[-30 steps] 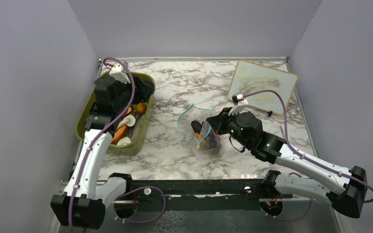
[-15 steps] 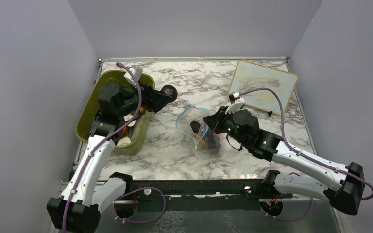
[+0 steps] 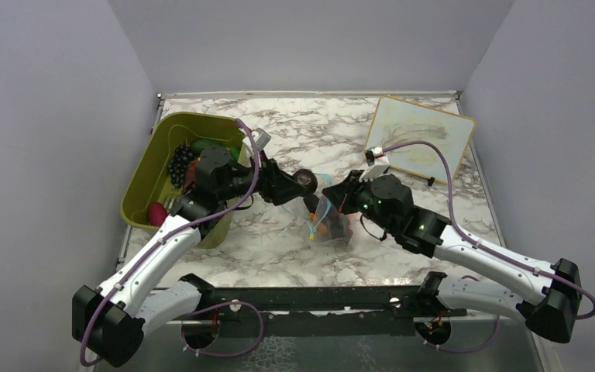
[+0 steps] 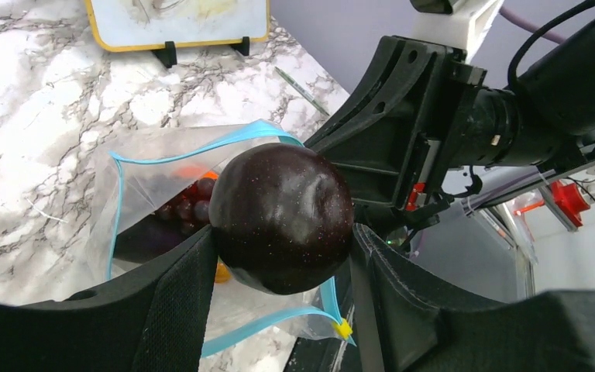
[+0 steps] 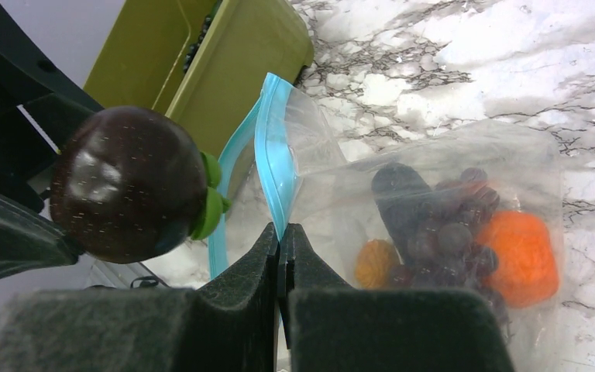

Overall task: Place the food in the zip-top bag and seal the zipper
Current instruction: Place the fake vegetable in the zipper food storage bag.

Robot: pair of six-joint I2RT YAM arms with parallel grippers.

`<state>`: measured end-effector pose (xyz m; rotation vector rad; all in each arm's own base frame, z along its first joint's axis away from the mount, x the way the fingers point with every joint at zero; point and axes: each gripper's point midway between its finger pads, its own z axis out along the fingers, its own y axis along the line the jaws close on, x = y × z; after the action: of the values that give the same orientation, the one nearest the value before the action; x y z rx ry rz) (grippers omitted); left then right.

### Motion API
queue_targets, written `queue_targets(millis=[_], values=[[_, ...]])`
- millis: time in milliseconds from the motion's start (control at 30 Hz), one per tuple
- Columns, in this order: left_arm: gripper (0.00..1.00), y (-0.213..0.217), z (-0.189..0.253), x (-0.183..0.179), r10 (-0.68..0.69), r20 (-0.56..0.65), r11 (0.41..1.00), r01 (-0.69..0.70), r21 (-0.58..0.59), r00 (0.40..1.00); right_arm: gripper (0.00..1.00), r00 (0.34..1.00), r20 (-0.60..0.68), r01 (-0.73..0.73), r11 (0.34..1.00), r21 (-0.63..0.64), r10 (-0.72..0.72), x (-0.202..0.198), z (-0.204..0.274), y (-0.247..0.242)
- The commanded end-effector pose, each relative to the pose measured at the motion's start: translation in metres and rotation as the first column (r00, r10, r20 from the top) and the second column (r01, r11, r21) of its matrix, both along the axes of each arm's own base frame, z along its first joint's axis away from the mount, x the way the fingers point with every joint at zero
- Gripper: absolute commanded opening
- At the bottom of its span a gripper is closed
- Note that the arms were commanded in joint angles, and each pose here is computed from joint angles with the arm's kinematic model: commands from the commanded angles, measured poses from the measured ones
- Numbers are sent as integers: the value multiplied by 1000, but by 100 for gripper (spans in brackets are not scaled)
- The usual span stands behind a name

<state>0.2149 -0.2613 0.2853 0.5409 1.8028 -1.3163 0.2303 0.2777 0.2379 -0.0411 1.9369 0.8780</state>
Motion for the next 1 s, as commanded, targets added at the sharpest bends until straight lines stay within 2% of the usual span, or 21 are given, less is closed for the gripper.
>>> queue_targets(millis=[0,200,600,667,800,967], values=[[36,-11,-9,7,16,26,1000,-16,13,1000,1,1000,10,5,999,49,-5,0,13,2],[37,-27,-31,7,-1,12,997,0,73,1000,1,1000,16,-3,995,102,1,-3,25,3],[40,-32,-69,13,17,-33,970,-8,244,999,1,1000,31,-7,995,104,4,-5,27,0],[45,-33,-69,12,12,-38,970,-2,245,999,1,999,34,-7,995,100,4,-4,26,0],[62,-34,-60,10,4,-14,972,-1,233,1000,1,999,36,-8,995,95,5,-4,27,1],[73,-31,-47,14,25,42,974,-34,226,999,1,999,35,-8,996,93,4,-4,25,0]])
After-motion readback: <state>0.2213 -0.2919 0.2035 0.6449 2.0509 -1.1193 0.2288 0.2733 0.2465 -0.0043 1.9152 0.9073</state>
